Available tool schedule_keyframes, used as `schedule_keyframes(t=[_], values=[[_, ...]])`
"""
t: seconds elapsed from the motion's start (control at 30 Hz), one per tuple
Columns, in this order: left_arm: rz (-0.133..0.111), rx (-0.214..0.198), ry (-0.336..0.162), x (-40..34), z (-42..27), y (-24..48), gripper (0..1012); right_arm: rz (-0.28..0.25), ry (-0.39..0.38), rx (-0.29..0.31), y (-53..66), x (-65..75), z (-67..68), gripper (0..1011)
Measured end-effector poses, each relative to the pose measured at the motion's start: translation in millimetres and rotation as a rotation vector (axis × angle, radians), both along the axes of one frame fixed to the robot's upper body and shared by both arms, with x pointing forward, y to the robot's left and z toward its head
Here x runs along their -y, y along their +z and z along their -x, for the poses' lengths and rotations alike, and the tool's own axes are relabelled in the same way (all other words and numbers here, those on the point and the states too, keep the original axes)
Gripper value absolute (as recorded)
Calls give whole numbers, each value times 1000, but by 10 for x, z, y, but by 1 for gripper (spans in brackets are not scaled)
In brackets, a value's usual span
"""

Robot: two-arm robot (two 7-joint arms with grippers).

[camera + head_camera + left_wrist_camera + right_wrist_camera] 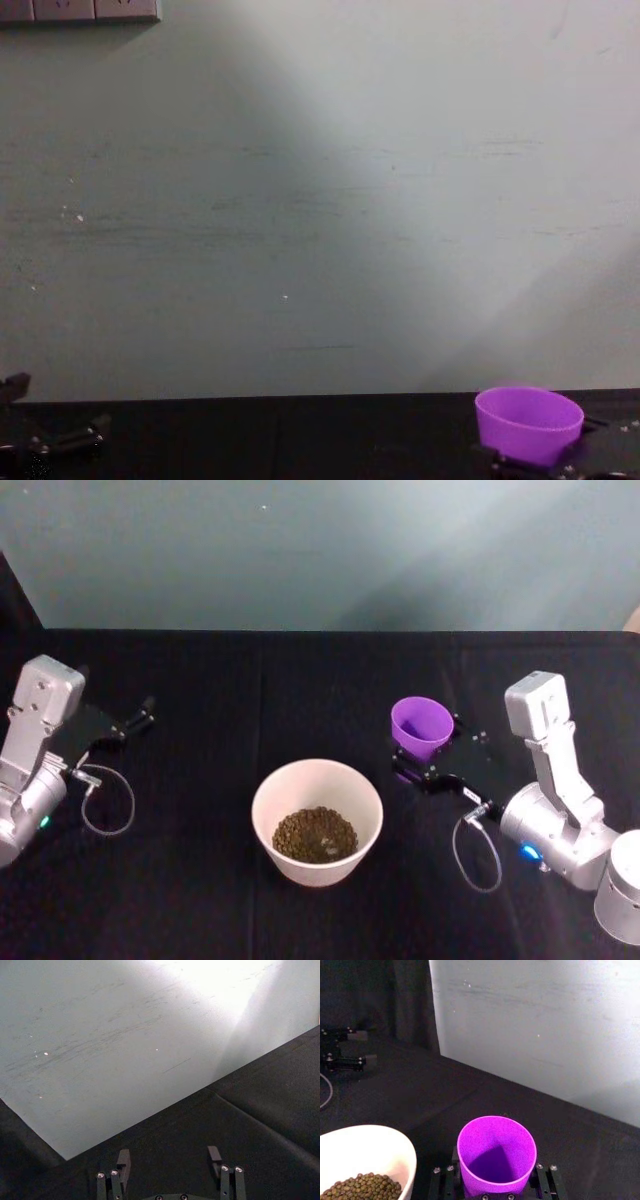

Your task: Pick up the cup and pour the mung beans from the cup into the bowl.

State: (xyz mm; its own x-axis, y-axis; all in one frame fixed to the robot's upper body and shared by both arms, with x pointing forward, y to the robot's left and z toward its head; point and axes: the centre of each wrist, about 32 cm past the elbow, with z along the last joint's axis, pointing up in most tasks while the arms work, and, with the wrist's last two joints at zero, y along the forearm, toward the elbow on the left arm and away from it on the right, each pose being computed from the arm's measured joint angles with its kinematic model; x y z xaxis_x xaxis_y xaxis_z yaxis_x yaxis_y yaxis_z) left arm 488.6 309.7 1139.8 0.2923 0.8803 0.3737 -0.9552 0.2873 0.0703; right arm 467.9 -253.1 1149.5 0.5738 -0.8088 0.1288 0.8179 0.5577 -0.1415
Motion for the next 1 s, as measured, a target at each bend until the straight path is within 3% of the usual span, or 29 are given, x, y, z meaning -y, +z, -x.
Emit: schedule_keyframes(t=[0.23,0.57,0.83,1.0], values=[[0,0,0,0,0,0,1000,-20,-3,-29,-81,25,-30,734],[0,0,0,0,0,0,1000,-47,12,-24,-243,54,-47,734],[0,0,0,0,0,0,1000,-50,20,-22,-299,61,-33,734],[0,0,0,0,0,0,1000,-53,20,-26,-319,64,-26,808]])
